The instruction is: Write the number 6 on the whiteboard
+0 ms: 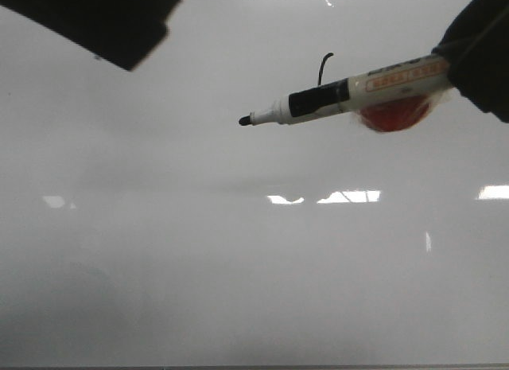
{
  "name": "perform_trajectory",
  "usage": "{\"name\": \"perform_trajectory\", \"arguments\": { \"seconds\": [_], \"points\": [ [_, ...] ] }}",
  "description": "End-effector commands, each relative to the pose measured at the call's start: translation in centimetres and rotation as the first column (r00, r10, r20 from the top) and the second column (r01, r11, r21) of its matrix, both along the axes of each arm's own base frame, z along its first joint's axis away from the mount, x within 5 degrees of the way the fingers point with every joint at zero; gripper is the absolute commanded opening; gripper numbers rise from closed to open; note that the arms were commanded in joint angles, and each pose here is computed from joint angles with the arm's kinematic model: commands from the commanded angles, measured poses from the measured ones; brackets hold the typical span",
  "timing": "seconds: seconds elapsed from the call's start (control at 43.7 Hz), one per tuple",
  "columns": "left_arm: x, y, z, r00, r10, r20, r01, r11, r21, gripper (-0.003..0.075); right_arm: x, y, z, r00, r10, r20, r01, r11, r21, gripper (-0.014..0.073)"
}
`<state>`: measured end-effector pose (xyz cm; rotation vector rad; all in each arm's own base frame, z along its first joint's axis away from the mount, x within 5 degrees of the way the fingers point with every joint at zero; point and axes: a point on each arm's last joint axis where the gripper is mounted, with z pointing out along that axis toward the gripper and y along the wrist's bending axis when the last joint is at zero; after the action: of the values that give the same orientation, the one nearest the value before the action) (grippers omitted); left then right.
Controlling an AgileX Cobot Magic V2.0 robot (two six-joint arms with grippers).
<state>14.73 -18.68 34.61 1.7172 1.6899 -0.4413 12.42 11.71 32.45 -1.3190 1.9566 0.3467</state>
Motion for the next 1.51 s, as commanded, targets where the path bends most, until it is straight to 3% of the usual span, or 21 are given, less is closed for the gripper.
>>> {"name": "perform_trajectory", "arguments": {
  "seconds": [0.0,0.206,0.733,0.847,1.053,1.168,1.259,1.488],
  "points": [
    [0.2,-2.1,1.4,0.998,-0.034,0.053,0.039,0.996,-0.081,0.0472,0.2,0.1,1.3,0.998,-0.006,0.066,0.002,0.999,0.050,-0.0057],
    [1.3,-5.0,0.3,0.996,-0.077,0.050,0.079,0.995,-0.057,0.0472,0.1,0.1,1.3,0.998,-0.006,0.064,0.002,0.999,0.052,-0.0057],
    [1.7,-7.2,-1.5,0.987,-0.140,0.077,0.142,0.990,-0.025,0.0468,0.2,0.1,1.4,0.998,-0.007,0.067,0.003,0.999,0.054,-0.0057],
    [1.7,-7.2,-1.6,0.987,-0.141,0.074,0.143,0.989,-0.023,0.0383,0.2,0.1,1.4,0.998,-0.007,0.067,0.003,0.999,0.054,-0.0057],
    [1.7,-7.2,-1.6,0.987,-0.141,0.074,0.143,0.989,-0.023,0.0136,0.2,0.1,1.4,0.998,-0.008,0.065,0.004,0.998,0.055,-0.0057],
    [1.7,-7.2,-1.6,0.987,-0.141,0.074,0.143,0.989,-0.023,0.0053,0.2,0.1,1.4,0.998,-0.008,0.066,0.005,0.998,0.056,-0.0038],
    [1.7,-7.2,-1.6,0.987,-0.140,0.075,0.142,0.990,-0.024,0.0006,0.2,0.1,1.4,0.998,-0.008,0.066,0.005,0.998,0.056,0.0065],
    [2.0,-7.0,-1.6,0.992,-0.113,0.063,0.114,0.993,-0.026,-0.0014,0.3,-0.1,1.3,0.997,-0.014,0.070,0.011,0.999,0.039,0.0561]
  ]
}}
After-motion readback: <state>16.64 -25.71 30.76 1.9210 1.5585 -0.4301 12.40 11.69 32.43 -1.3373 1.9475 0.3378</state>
